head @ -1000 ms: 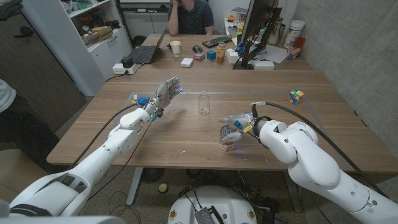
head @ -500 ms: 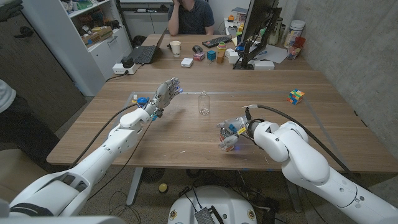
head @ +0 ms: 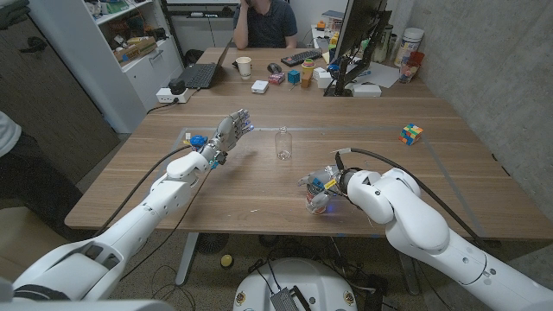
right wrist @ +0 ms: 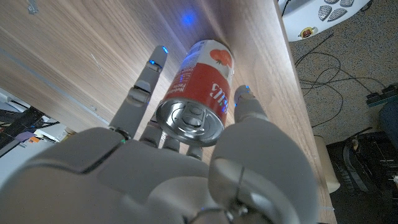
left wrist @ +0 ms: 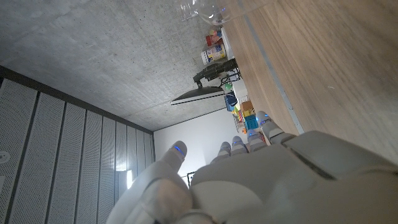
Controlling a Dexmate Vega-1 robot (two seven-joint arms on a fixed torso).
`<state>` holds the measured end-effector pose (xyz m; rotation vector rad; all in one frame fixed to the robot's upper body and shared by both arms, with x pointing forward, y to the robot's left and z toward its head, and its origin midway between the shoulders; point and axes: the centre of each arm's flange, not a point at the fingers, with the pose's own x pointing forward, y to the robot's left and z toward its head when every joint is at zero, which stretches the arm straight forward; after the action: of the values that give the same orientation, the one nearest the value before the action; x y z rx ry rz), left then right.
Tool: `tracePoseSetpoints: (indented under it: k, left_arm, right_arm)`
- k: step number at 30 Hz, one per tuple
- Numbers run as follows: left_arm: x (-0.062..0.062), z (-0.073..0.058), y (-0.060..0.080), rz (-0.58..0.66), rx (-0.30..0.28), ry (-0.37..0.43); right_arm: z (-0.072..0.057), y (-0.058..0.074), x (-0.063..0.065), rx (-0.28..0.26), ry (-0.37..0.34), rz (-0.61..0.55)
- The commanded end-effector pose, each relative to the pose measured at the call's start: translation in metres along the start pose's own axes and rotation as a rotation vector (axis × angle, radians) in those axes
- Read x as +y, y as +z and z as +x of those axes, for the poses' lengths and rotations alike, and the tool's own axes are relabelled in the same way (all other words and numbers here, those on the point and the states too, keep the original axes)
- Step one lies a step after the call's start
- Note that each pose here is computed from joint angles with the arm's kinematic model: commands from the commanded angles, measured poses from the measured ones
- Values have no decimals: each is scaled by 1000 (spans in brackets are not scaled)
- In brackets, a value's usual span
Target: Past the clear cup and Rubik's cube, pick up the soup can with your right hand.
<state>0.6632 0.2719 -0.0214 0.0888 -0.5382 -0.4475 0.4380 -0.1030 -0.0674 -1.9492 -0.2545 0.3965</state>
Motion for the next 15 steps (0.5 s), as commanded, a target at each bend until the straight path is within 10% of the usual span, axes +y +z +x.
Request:
tracePoseSetpoints:
  k: [1, 15]
  left_arm:
    - [0, -5, 1, 1, 0, 8]
    - [-1, -4, -1, -2, 3, 8]
  right_arm:
    - [8, 3, 4, 1, 88, 8]
    - [14, -4, 5, -28, 97, 67]
